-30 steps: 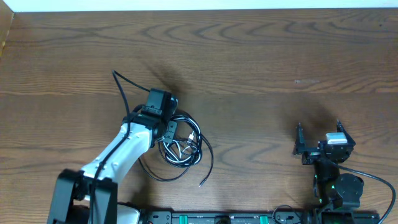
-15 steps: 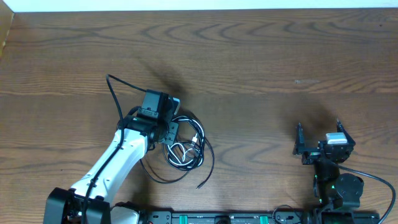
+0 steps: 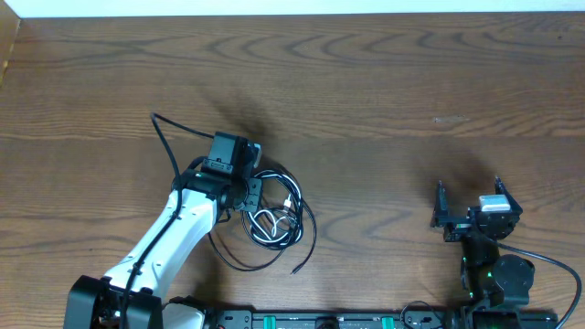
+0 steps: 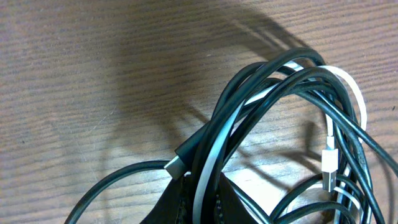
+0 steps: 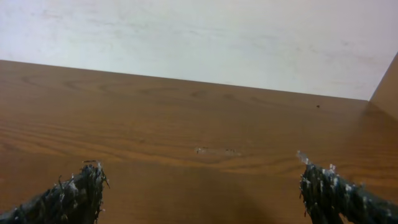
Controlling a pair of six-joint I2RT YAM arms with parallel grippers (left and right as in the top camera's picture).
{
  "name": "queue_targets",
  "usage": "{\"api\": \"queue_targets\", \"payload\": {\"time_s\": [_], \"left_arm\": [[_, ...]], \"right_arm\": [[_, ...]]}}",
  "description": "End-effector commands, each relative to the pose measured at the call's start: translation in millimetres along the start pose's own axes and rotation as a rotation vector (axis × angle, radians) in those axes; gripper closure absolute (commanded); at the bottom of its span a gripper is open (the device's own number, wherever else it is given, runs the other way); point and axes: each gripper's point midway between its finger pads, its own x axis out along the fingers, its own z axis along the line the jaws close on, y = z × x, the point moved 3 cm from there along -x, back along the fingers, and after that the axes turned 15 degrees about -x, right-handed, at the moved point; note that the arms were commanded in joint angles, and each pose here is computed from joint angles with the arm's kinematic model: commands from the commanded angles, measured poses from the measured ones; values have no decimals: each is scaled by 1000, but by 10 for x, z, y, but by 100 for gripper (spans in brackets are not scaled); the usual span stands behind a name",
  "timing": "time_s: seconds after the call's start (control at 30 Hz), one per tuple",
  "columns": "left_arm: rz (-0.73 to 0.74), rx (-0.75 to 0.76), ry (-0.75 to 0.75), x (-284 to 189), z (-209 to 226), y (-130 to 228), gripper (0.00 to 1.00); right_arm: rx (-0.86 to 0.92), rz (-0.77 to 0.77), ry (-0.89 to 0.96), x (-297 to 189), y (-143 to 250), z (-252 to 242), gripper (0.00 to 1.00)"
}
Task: Untangle cables
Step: 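Lift the gripped cable loops upward with the left gripper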
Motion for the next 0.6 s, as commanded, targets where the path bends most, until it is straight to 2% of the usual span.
{"api": "queue_targets", "payload": {"time_s": [0.0, 0.23, 0.57], "left_arm": [[-4, -64, 18, -22, -17, 10, 93], [-10, -92, 17, -34, -19, -4, 93], [-132, -161, 75, -305, -128, -242, 93]], "right_arm": [[-11, -2, -14, 0, 0, 27, 1], [-11, -2, -14, 0, 0, 27, 1], [-11, -2, -14, 0, 0, 27, 1]]}}
